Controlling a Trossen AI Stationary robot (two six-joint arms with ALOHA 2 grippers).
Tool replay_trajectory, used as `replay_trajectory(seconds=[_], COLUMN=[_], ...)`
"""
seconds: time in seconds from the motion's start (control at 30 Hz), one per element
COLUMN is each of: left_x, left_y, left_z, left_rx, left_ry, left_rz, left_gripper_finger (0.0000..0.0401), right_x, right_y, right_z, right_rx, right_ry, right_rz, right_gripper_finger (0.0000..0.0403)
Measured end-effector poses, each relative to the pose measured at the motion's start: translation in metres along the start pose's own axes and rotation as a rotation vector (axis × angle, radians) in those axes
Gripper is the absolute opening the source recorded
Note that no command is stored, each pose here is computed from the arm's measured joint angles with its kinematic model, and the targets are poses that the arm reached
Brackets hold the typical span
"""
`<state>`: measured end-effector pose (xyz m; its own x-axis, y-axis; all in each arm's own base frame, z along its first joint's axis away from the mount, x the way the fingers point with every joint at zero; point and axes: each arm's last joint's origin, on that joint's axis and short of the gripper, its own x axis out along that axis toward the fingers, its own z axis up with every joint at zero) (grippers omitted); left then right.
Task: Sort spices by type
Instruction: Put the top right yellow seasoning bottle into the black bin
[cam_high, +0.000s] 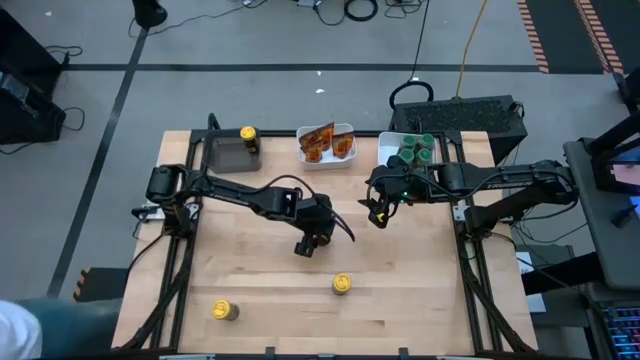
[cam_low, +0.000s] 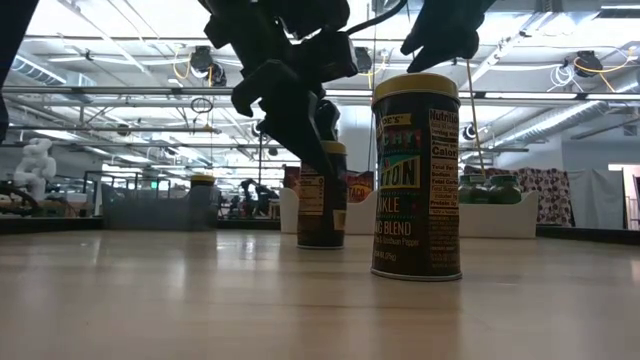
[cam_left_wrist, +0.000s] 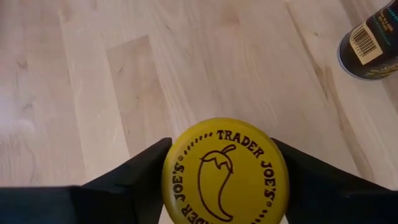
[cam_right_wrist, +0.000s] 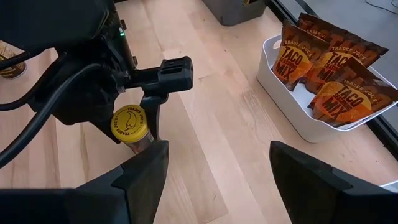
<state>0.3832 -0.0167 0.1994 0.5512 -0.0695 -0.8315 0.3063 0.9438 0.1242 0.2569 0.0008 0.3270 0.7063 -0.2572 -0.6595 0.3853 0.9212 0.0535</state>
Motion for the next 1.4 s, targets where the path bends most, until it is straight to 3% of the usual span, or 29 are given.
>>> replay_trajectory(seconds=[0.13,0.33,0.6,0.97,1.2,1.4], left_x=[0.0,-0.002,-0.036,-0.121,-0.167,-0.194], left_y=[0.0,0.0,0.01,0.053,0.079,0.104], left_z=[0.0,0.0,0.003,-0.015,-0.044,-0.078], left_rx=[0.0,-0.003,-0.037,-0.276,-0.42,-0.624], left_ry=[0.005,0.006,-0.034,-0.109,-0.083,-0.018], left_rz=[-0.002,-0.001,0.082,0.247,0.392,0.495], left_gripper_finger=[0.0235,0.0235,0.0236,0.0237,0.0237,0.0237], right_x=[0.0,0.0,0.0,0.0,0.0,0.0], right_y=[0.0,0.0,0.0,0.0,0.001,0.002], right_z=[0.0,0.0,0.001,0.002,0.006,0.008], right_rx=[0.0,0.0,0.003,0.003,0.017,0.023], right_ry=[0.0,0.0,-0.009,-0.018,-0.063,-0.076], right_rz=[0.0,0.0,0.003,0.002,0.011,0.015], right_gripper_finger=[0.0263,0.0263,0.0263,0.0263,0.0263,0.0263])
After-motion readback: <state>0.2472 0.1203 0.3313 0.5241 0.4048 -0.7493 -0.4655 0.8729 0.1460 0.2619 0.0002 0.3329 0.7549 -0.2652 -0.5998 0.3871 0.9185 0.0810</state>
